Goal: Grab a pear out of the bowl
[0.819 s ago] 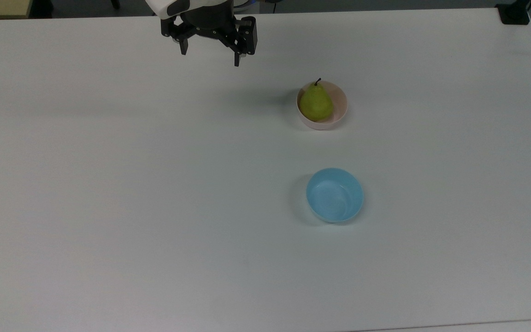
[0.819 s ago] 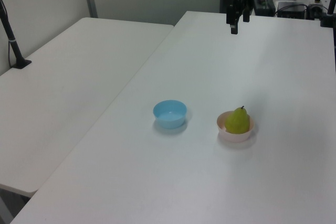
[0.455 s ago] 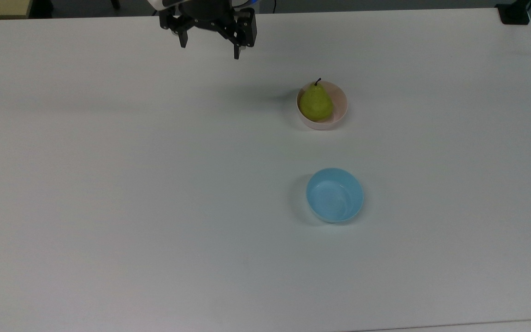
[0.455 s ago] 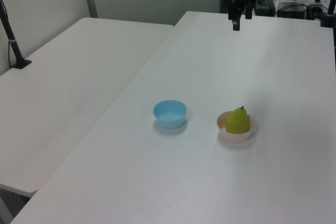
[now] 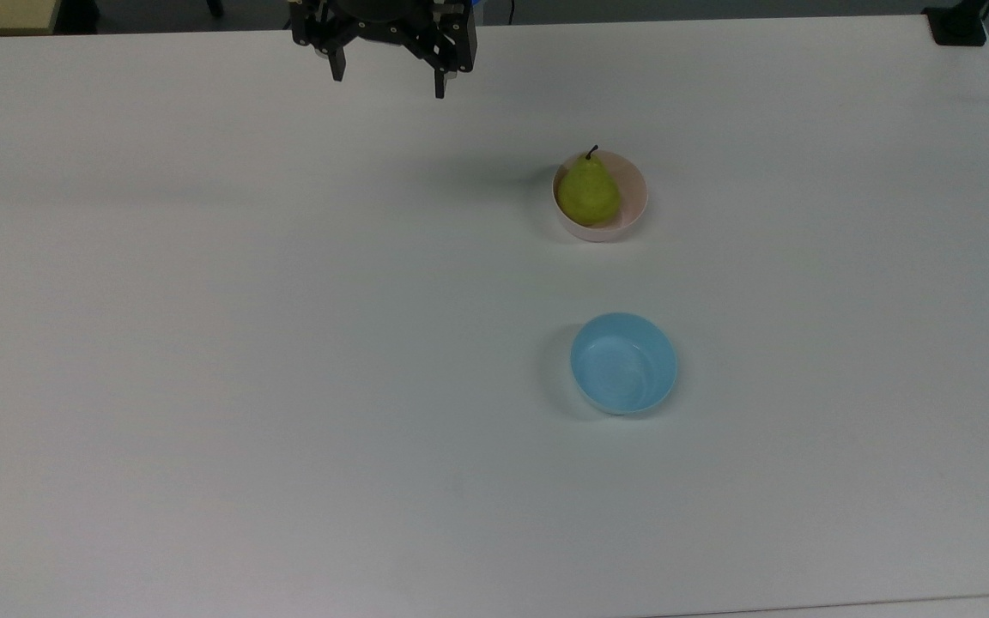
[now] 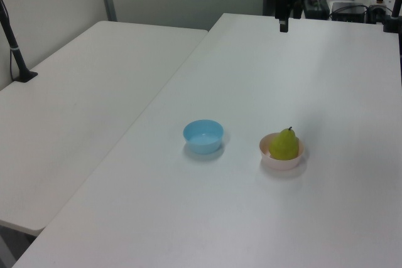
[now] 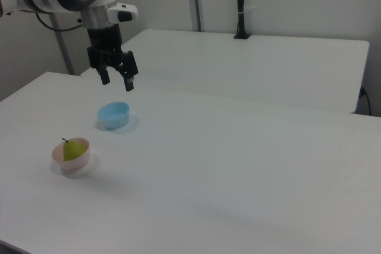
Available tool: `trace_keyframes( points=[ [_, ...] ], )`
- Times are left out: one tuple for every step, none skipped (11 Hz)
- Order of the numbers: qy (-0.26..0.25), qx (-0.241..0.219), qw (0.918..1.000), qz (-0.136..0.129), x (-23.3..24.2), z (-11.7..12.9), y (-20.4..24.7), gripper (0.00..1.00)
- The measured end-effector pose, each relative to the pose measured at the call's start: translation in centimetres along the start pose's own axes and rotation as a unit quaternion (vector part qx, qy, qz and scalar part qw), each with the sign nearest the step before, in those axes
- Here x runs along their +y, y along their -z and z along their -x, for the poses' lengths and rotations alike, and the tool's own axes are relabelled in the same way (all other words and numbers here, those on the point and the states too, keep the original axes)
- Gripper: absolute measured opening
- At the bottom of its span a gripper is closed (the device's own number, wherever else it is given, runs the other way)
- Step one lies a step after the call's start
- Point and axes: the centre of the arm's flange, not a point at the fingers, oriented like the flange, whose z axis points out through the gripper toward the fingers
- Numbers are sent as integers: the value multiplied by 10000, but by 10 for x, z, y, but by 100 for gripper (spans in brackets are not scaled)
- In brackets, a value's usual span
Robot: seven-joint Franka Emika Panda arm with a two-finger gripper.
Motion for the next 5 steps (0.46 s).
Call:
trace_keyframes(
  points=[
    [112,-21,9999,4,0,-1,-2,100],
    [180,-39,9998,6,-1,-2,-4,100],
    [234,-61,9997,-1,-1,-3,-7,100],
    [316,-96,9995,-26,-6,-3,-10,100],
    [493,-162,9986,-94,-19,-1,-14,100]
  ],
)
